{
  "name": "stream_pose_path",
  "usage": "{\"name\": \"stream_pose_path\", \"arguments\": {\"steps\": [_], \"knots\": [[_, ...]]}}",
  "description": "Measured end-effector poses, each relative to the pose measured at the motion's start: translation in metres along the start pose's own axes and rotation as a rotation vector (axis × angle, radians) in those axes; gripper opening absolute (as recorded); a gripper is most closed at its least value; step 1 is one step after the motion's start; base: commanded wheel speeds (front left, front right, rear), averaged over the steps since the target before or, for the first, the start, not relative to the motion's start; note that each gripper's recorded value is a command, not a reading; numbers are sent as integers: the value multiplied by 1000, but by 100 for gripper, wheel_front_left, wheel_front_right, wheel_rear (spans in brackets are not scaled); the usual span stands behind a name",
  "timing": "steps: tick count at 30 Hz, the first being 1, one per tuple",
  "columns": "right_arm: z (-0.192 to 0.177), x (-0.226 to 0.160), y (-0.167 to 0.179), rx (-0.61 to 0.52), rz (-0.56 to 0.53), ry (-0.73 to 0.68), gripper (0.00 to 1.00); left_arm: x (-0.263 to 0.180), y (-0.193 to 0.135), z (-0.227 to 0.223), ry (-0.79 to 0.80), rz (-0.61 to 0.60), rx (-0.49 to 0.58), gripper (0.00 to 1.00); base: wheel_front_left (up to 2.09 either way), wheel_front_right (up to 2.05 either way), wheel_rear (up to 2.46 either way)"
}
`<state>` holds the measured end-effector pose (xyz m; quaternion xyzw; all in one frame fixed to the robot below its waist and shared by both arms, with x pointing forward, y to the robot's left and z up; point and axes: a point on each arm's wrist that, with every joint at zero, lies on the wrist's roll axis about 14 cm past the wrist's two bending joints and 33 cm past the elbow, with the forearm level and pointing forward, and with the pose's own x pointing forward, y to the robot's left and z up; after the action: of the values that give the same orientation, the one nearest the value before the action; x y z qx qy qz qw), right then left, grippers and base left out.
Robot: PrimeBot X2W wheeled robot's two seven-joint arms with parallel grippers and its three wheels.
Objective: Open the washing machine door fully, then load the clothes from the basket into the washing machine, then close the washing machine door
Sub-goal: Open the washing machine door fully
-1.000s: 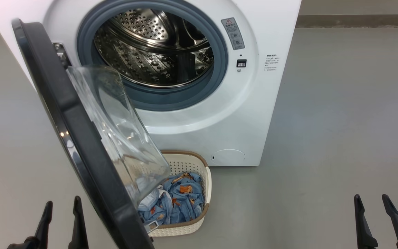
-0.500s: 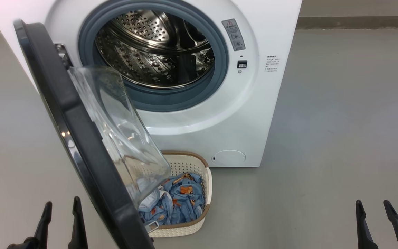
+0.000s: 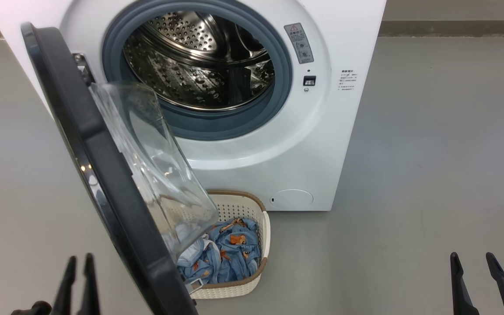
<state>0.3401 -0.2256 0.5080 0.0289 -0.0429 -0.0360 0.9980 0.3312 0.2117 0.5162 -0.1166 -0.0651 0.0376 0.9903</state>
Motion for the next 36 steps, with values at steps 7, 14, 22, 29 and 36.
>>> {"name": "stream_pose_path", "arguments": {"steps": [7, 14, 22, 29, 36], "knots": [[0, 1, 1, 0, 3, -1, 100, -1, 11, 2, -8, 34, -9, 0, 0, 0, 0], [1, 3, 3, 0, 8, -3, 100, 0, 36, 36, -114, 140, -3, 0, 0, 0, 0], [1, 7, 8, 1, 25, -5, 100, 4, 21, 134, -421, 116, 45, 0, 0, 0, 0], [0, 12, 14, 2, 42, -3, 100, -14, -42, 197, -618, -86, 56, 0, 0, 0, 0], [-8, 18, 23, 12, 69, 19, 100, -26, -130, 178, -419, -374, -86, 0, 0, 0, 0]]}}
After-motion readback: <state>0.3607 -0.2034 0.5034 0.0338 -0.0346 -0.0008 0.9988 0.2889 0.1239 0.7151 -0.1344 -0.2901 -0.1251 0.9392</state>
